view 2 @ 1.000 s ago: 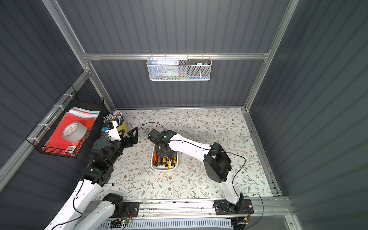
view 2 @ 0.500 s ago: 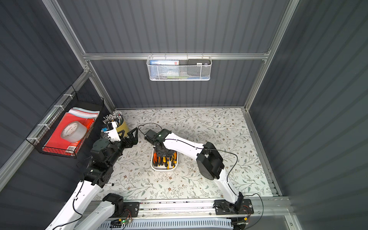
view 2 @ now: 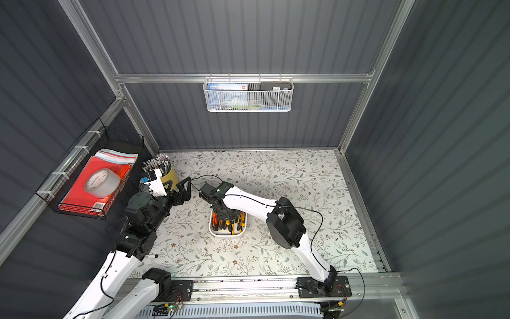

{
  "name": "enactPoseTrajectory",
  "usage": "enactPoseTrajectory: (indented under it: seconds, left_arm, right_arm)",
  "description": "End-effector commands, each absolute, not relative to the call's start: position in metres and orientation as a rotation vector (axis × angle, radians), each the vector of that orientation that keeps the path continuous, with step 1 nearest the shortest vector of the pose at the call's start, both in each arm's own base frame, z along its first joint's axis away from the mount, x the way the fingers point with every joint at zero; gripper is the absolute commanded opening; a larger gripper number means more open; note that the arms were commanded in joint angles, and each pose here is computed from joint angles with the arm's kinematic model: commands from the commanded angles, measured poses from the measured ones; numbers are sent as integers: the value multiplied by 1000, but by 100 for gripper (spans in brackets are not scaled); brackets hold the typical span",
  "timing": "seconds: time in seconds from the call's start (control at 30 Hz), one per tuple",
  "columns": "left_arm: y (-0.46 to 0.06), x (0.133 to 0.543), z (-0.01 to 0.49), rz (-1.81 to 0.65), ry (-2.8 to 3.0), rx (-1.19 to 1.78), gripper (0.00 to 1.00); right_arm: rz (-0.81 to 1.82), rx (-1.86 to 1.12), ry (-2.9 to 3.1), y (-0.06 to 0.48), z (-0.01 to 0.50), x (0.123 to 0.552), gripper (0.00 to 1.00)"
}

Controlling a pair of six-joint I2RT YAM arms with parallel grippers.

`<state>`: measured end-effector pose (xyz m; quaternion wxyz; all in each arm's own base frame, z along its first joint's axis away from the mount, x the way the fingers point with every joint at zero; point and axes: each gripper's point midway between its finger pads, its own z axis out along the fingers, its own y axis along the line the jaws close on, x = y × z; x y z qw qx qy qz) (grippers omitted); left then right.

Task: Take the pliers out of the storage box
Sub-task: Pick up the pliers from the storage box.

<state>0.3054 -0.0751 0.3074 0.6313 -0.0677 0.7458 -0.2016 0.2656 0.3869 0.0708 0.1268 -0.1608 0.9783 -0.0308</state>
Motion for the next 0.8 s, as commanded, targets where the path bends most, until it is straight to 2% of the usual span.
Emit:
enactPoseTrajectory:
  seconds: [0.0,0.2,0.77]
  left_arm:
    - [-74,304,309,-467,1692,-169,95]
    - [-74,304,309,-467,1691,-168,95]
    - [-74,304,310,-469,1688,-169,96]
  right_arm:
    - [-157,-443,2841,380,69,268,13]
    - [-164,-371,2812,374,80,272,0]
    - [133,-42,2491,334,160,282,0]
